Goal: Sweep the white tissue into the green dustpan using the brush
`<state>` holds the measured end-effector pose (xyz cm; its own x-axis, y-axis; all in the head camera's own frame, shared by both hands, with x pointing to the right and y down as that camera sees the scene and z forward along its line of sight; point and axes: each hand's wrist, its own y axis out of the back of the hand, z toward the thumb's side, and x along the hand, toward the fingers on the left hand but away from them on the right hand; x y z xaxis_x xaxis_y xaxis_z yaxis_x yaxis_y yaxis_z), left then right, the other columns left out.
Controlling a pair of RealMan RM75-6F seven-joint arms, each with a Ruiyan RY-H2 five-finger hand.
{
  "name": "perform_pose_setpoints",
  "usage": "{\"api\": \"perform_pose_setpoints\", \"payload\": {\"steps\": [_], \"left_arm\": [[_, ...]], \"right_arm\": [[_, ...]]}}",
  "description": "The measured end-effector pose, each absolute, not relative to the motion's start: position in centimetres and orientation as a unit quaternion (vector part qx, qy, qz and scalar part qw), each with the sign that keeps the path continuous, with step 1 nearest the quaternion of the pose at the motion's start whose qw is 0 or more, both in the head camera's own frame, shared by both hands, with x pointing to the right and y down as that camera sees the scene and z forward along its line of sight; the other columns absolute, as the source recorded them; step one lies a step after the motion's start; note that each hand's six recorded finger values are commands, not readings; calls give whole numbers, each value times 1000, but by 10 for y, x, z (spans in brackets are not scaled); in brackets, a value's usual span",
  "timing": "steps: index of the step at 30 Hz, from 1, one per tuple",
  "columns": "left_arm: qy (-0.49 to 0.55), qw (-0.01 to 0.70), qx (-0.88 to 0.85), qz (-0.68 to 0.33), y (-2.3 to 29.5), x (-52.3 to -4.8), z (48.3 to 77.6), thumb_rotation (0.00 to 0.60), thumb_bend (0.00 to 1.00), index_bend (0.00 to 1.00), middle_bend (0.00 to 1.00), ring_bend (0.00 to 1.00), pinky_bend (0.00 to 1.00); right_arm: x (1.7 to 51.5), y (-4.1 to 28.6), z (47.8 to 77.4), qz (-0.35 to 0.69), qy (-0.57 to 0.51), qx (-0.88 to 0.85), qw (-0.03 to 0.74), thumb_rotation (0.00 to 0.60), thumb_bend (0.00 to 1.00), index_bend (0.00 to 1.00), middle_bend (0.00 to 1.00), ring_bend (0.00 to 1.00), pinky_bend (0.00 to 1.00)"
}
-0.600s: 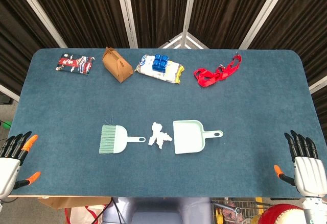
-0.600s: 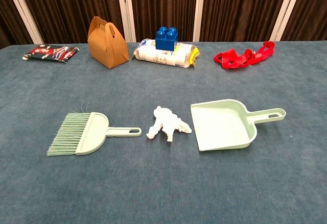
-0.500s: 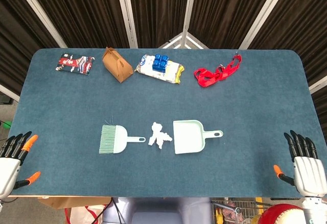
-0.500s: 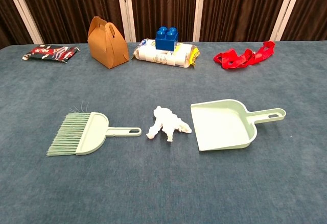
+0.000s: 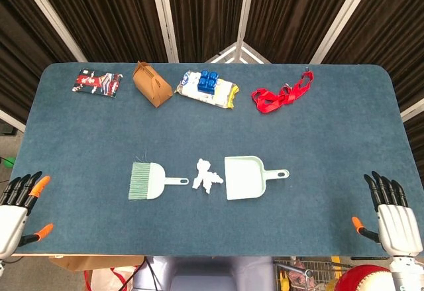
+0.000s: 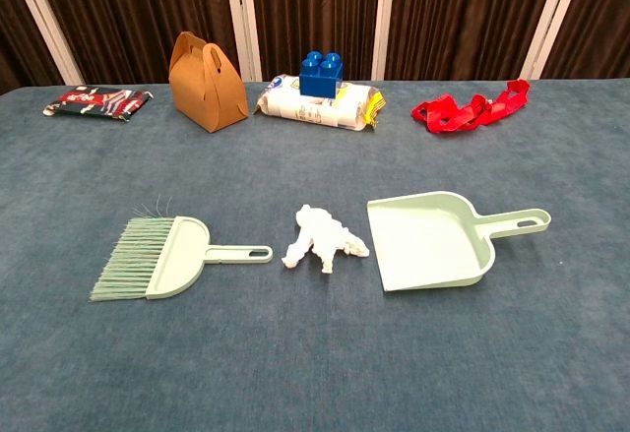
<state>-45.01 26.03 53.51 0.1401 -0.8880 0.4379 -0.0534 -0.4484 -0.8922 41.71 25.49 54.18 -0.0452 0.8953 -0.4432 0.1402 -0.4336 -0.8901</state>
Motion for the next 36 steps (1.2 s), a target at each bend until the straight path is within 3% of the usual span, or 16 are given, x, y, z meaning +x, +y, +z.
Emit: {"api": "perform_pose_setpoints", "payload": {"steps": [6, 8, 9, 11, 13, 15, 17, 21, 28, 36], "left_arm": [[362, 378, -651, -549, 260, -451, 535, 600, 0, 0, 0, 0, 32], [360, 378, -652, -550, 261, -450, 536, 600, 0, 0, 0, 0, 32], [360, 378, -652, -550, 261, -450, 536, 600, 0, 0, 0, 0, 32], [361, 377, -651, -551, 261, -450, 536, 600, 0, 0, 0, 0, 32], [361, 376, -651, -552, 261, -450, 536, 600, 0, 0, 0, 0, 32], [361, 375, -650, -554, 261, -450, 537, 600, 0, 0, 0, 0, 32], [360, 376, -650, -554, 261, -449, 537, 600, 0, 0, 0, 0, 32], [358, 374, -651, -555, 261, -448, 538, 600, 0, 0, 0, 0, 32], [355, 372, -654, -555, 262, -447, 540, 600, 0, 0, 0, 0, 32], [354, 366, -658, -555, 261, -447, 542, 600, 0, 0, 0, 0, 32]], "right_arm": [[410, 244, 546, 583, -421, -616, 322, 600, 271, 0, 0, 0, 6], [407, 234, 549, 581, -421, -615, 326, 600, 270, 0, 18, 22, 119], [406, 228, 551, 580, -422, -615, 329, 600, 270, 0, 70, 77, 218], [400, 214, 556, 575, -424, -615, 333, 600, 271, 0, 334, 344, 493], [394, 202, 563, 572, -424, -619, 332, 600, 271, 0, 567, 571, 677], [386, 191, 573, 571, -418, -626, 329, 600, 275, 34, 711, 706, 785], [376, 182, 584, 572, -406, -633, 327, 600, 298, 132, 815, 801, 859], [355, 170, 604, 578, -382, -645, 323, 600, 335, 243, 887, 866, 909], [315, 166, 640, 587, -349, -662, 310, 600, 346, 369, 911, 887, 922], [277, 171, 666, 584, -333, -676, 302, 600, 346, 410, 912, 887, 922]]}}
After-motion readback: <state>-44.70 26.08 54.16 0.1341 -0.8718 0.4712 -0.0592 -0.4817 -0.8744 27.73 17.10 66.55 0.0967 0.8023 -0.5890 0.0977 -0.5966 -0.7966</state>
